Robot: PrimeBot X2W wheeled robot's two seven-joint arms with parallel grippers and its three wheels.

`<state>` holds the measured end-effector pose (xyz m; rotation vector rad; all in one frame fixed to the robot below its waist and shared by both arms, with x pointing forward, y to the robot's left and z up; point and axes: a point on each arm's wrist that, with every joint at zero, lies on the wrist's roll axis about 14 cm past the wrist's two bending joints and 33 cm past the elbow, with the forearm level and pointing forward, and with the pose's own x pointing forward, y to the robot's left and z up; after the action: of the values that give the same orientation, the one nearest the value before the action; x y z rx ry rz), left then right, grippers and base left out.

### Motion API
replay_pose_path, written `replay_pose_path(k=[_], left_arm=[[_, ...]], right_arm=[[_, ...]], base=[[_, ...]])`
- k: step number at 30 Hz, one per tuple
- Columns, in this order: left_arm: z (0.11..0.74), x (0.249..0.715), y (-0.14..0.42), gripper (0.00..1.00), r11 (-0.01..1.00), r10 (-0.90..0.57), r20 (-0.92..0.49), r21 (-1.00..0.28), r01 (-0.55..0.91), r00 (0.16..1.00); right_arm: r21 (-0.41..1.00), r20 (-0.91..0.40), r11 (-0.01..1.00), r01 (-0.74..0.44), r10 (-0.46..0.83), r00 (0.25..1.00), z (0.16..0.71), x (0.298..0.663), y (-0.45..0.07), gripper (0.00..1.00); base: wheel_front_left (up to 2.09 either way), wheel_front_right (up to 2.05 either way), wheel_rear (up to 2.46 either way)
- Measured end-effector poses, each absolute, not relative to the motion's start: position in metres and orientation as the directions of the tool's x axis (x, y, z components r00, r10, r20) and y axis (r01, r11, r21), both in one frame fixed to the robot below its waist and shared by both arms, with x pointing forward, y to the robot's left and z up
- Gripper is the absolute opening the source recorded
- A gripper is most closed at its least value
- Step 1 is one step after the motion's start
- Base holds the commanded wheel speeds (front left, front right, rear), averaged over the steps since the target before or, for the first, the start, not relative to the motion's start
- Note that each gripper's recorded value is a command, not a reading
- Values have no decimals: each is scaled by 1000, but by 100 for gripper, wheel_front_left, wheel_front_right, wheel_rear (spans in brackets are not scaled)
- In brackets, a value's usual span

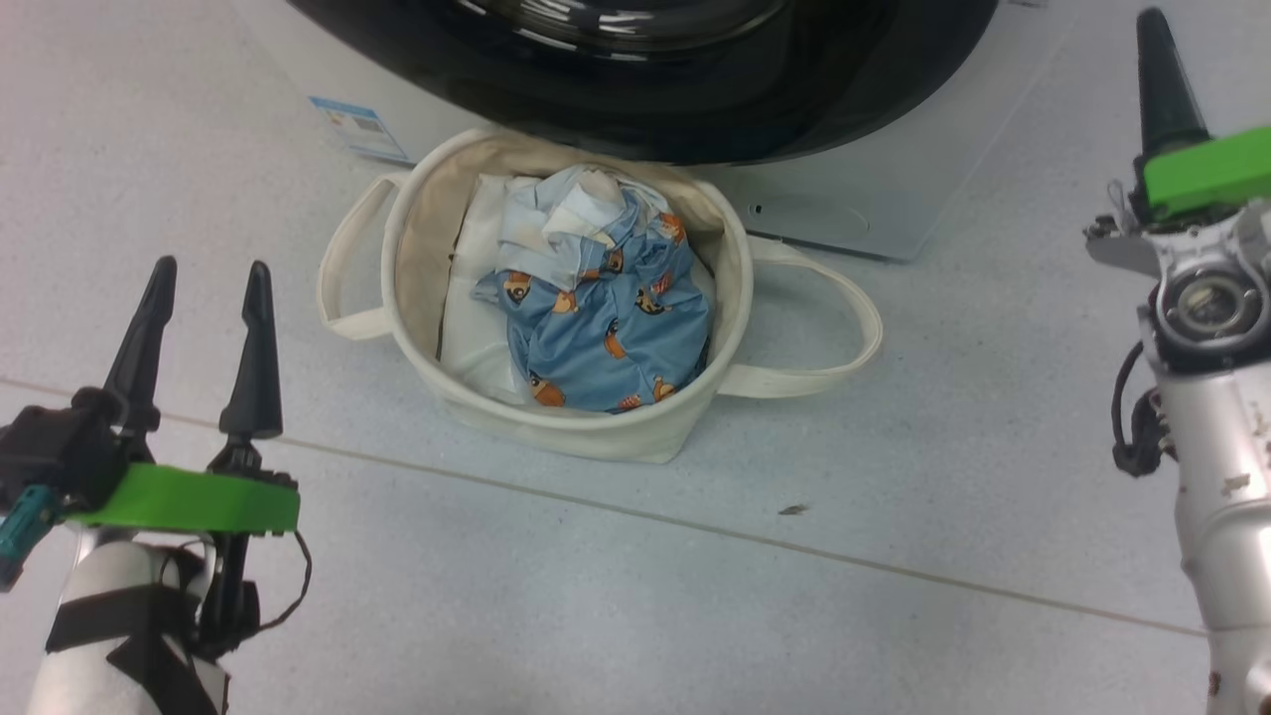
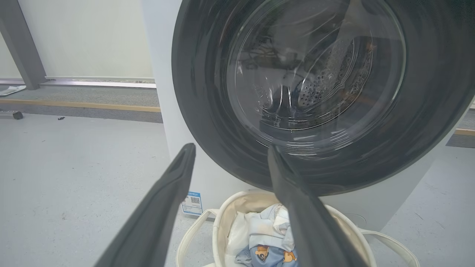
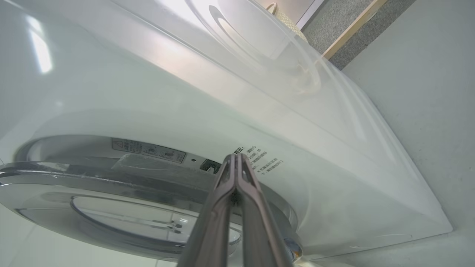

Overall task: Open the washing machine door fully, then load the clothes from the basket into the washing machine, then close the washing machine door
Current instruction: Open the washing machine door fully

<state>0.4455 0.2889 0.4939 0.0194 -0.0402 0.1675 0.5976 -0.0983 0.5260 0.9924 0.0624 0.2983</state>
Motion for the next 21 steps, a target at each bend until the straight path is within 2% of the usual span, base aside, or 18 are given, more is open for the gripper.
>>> replay_pose_path(k=[7, 21], left_arm=[[491, 452, 292, 100, 984, 175, 39, 17, -176, 984], [486, 446, 305, 100, 977, 212, 23, 22, -213, 977]], right_arm=[[883, 82, 395, -252, 398, 914, 532, 606, -70, 0], [861, 116, 396, -319, 458, 881, 550, 621, -48, 0]], base=[[0, 0, 0], [0, 0, 0]])
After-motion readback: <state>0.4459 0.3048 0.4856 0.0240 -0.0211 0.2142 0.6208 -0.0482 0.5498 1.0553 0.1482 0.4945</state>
